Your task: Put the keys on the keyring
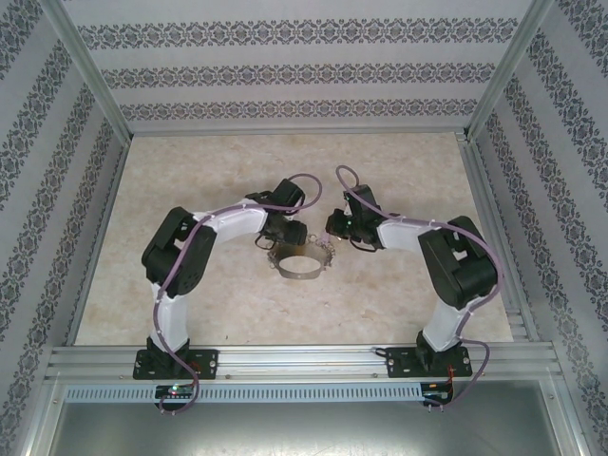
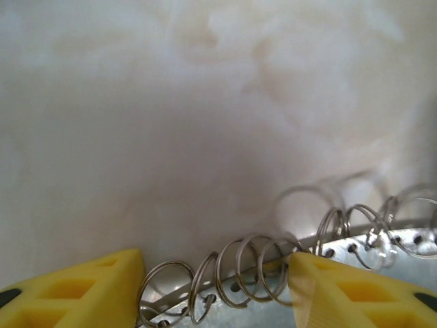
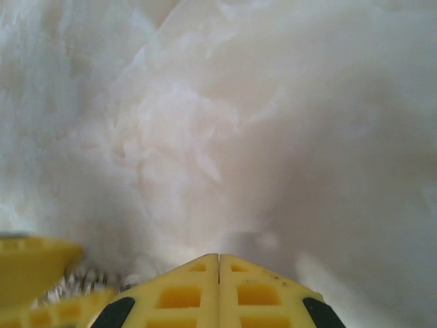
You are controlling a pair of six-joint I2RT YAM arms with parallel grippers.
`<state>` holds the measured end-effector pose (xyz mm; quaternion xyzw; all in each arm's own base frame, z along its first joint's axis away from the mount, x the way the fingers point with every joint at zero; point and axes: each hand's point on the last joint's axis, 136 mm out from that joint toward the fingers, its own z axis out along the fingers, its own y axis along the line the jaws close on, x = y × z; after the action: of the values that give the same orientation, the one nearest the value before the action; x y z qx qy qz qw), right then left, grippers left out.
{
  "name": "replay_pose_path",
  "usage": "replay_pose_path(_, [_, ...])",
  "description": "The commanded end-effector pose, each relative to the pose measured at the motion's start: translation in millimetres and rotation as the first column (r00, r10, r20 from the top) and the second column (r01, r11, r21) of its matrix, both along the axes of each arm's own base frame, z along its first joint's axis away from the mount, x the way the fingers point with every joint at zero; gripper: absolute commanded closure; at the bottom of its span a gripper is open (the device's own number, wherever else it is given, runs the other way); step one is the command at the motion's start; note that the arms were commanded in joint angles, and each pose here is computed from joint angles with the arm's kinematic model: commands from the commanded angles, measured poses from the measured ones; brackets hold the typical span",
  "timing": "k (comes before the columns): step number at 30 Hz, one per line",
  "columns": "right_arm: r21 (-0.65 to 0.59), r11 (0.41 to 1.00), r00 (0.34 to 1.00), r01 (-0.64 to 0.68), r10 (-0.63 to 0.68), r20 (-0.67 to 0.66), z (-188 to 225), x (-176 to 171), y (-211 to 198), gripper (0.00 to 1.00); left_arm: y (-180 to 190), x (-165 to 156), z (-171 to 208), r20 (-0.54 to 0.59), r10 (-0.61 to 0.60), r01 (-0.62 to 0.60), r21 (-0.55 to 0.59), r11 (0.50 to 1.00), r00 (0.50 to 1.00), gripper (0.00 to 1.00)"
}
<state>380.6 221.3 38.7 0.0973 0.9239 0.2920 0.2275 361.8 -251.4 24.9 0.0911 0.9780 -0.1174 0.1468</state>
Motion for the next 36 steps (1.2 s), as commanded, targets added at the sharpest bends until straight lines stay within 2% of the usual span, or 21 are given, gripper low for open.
replay_pose_path(1, [0.024,1.0,1.0,-0.014,0.014,0.004,-2,17,9,1.0,9,-22,4,-0.051,0.096,-0.099,-0.071,0.993,0.994,0.42])
replay_pose_path(7, [0.053,0.998,1.0,-0.021,0.021,0.009,-1,33,18,1.0,20,-47,21,-0.04,0.201,-0.204,-0.157,0.966,0.979,0.42])
replay_pose_path(12, [0.048,0.999,0.997,-0.008,0.004,0.079,30,33,6,1.0,39,-29,57,0.116,0.204,-0.196,-0.078,0.978,0.972,0.39])
replay_pose_path(14, [0.034,0.999,0.995,0.002,-0.005,0.099,41,26,-3,1.0,37,-24,67,0.143,0.184,-0.174,-0.079,0.981,0.972,0.38])
replay_pose_path(19, [-0.008,0.999,0.991,0.054,-0.052,0.122,54,5,-36,1.0,0,-30,81,0.131,0.111,-0.085,-0.184,0.979,0.985,0.38])
replay_pose_path(27, [-0.035,0.986,0.984,0.163,-0.16,0.079,38,-21,-100,1.0,-61,-46,85,0.071,0.073,-0.044,-0.348,0.936,0.995,0.38])
replay_pose_path(36, [-0.022,0.981,0.977,0.192,-0.19,0.093,47,-35,-119,1.0,-111,-55,54,0.005,0.028,-0.025,-0.368,0.929,1.0,0.37])
